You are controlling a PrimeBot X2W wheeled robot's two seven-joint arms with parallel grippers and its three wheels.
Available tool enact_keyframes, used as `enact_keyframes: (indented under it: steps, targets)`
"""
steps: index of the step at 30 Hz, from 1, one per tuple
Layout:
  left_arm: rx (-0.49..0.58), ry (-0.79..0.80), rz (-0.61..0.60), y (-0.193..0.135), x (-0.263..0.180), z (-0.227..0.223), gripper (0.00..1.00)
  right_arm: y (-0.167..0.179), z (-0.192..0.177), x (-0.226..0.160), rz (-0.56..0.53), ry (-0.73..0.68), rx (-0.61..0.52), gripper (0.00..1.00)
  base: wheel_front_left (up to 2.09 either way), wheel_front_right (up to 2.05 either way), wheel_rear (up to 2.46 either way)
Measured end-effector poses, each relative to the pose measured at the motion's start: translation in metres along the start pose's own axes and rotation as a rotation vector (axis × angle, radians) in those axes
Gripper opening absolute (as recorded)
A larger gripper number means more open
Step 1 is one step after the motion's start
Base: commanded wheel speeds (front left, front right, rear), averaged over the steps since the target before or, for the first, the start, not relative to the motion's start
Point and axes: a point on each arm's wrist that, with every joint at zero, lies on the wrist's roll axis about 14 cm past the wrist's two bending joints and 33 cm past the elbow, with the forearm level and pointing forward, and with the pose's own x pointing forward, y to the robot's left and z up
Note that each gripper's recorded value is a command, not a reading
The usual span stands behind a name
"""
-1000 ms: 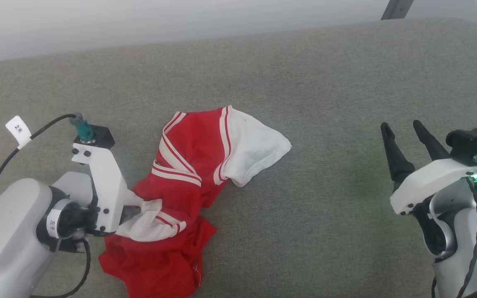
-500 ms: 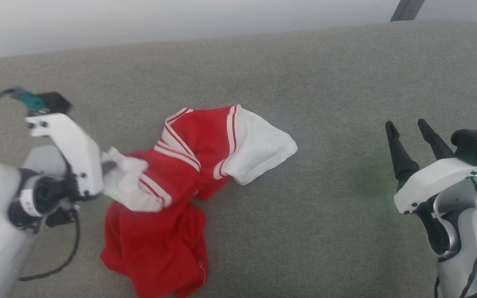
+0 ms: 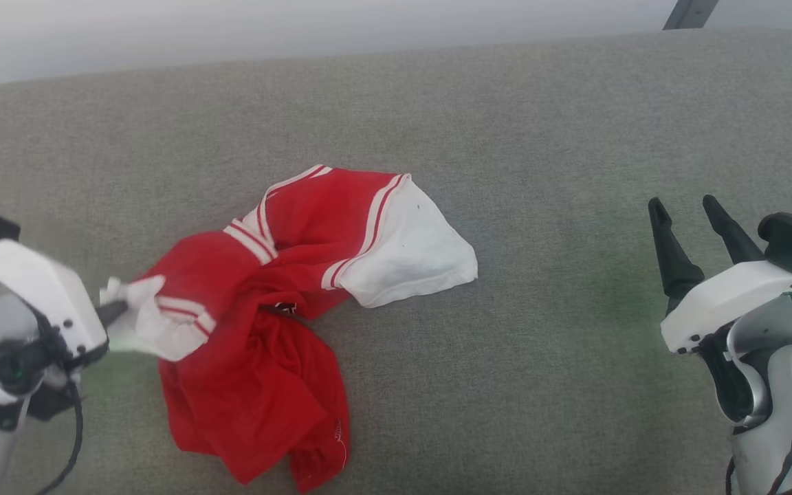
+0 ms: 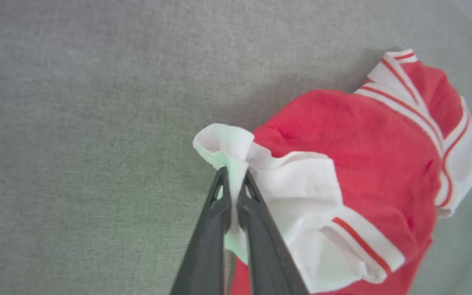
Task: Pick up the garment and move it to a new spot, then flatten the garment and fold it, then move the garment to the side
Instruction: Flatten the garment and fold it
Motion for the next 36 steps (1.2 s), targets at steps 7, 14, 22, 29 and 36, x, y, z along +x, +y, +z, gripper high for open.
enact_keyframes:
  steps: [7, 14, 22, 29, 36]
  targets:
    - [0.015, 0.046, 0.038, 0.014, 0.005, -0.013, 1.0, 0.002, 0.0, 0.002, 0.006, 0.001, -0.002, 1.0, 0.0, 0.0, 0.0]
    - [0.118, 0.05, 0.055, 0.003, -0.005, 0.003, 1.0, 0.006, 0.003, 0.002, 0.016, -0.006, -0.005, 1.0, 0.0, 0.0, 0.0]
    - [0.212, 0.067, 0.064, -0.017, -0.015, 0.011, 1.0, 0.007, 0.004, -0.001, 0.02, -0.004, -0.01, 1.0, 0.0, 0.0, 0.0]
    - [0.269, 0.108, 0.038, -0.035, -0.016, 0.003, 1.0, 0.002, 0.003, -0.004, 0.009, -0.001, -0.012, 1.0, 0.0, 0.0, 0.0]
    - [0.293, 0.148, 0.045, -0.038, -0.011, -0.008, 1.0, 0.0, 0.001, -0.004, 0.003, 0.002, -0.012, 1.0, 0.0, 0.0, 0.0]
